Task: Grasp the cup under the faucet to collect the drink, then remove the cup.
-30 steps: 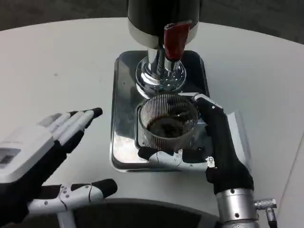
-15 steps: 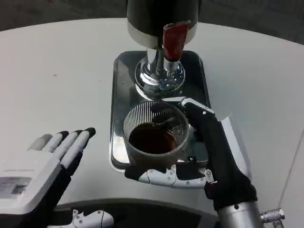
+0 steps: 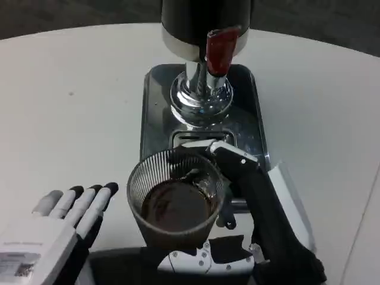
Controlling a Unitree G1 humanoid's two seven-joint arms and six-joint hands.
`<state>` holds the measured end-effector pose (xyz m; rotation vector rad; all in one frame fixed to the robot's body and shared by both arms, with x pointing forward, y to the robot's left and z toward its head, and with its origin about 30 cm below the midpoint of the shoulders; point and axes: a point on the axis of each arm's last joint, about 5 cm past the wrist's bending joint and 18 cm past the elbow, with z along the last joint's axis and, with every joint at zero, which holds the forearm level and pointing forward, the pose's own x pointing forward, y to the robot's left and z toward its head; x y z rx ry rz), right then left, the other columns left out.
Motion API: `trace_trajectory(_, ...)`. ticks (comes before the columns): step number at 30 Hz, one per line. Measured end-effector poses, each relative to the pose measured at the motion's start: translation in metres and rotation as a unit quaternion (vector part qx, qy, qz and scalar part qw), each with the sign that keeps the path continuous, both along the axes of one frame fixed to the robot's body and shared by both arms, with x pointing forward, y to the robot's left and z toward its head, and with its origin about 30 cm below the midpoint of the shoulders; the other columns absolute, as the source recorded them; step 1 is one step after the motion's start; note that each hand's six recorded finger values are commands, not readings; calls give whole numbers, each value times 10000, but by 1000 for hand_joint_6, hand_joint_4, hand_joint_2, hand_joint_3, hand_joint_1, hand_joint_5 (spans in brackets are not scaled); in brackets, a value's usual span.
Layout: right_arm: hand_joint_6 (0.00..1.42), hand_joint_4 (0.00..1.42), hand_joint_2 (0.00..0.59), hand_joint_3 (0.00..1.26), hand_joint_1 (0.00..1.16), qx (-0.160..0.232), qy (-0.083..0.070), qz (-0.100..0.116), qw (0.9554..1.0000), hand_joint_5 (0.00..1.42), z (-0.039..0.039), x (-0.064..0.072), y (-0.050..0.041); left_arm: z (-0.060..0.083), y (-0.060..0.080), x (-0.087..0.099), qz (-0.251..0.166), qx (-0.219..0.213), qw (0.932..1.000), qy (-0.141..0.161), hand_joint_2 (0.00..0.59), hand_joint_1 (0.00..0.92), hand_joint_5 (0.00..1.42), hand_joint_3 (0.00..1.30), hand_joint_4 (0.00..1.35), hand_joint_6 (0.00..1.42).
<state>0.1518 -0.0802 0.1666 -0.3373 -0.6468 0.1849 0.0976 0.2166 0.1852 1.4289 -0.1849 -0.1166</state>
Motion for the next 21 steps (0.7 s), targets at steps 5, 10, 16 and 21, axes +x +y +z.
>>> trace_trajectory(5,1403,993,61,825,1125,-207,-9,127,9997,1045,9,-56,-35,-9,7,-26,-28,3,10000,44,35,0,0,0,0,0)
trace_trajectory(10,1403,993,61,825,1125,-234,-81,208,9995,1045,48,-93,-51,-13,16,-51,-98,-4,9999,82,33,0,0,0,0,0)
trace_trajectory(16,1403,993,61,825,1130,-233,-50,257,9994,1045,61,-163,-66,-9,10,-63,-261,-20,9996,64,31,0,0,0,0,0)
trace_trajectory(21,1403,993,62,822,1132,-226,20,249,9994,1045,53,-214,-81,-6,0,-60,-342,-12,9994,36,30,0,0,0,0,0)
